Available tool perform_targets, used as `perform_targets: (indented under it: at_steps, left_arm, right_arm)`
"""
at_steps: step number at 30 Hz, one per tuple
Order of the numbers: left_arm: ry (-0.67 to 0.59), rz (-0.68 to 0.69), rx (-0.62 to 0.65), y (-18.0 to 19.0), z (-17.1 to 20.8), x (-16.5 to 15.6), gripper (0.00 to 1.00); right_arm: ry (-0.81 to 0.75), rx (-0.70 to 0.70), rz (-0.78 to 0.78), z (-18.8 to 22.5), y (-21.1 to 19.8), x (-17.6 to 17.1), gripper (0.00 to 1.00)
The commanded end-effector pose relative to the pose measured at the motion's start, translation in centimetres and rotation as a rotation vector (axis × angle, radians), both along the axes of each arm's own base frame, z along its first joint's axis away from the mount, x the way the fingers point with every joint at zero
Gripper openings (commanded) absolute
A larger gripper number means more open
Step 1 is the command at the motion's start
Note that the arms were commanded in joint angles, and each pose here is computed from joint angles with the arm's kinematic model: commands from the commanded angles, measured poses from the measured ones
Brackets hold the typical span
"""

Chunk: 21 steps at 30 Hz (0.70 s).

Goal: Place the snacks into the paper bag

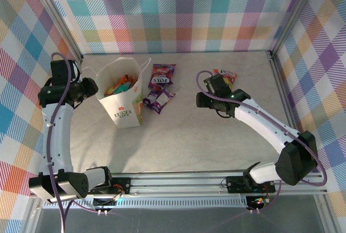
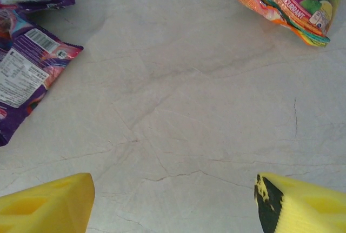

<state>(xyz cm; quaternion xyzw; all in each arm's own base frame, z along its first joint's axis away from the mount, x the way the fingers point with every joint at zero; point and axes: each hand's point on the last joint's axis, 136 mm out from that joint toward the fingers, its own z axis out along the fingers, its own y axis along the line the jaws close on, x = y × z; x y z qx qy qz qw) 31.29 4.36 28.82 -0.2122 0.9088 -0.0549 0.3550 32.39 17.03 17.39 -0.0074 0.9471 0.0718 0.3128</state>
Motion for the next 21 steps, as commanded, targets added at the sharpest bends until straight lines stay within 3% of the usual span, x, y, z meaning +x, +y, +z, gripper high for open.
perform_targets:
  at_steps: [1,11,21]
  left_arm:
    - [0.029,0.013,0.010,0.6,-0.5,-0.8,0.33]
    - [0.037,0.016,0.009,0.7,-0.8,-0.5,0.34]
    - [0.026,0.023,0.006,0.8,-0.5,0.1,0.35]
  right_arm:
    - [0.020,0.014,-0.037,-0.9,-0.7,0.1,0.80]
    - [0.034,-0.020,-0.133,-1.8,-3.8,0.7,0.91]
    - [0.017,-0.021,-0.225,-1.8,-6.8,3.9,0.93]
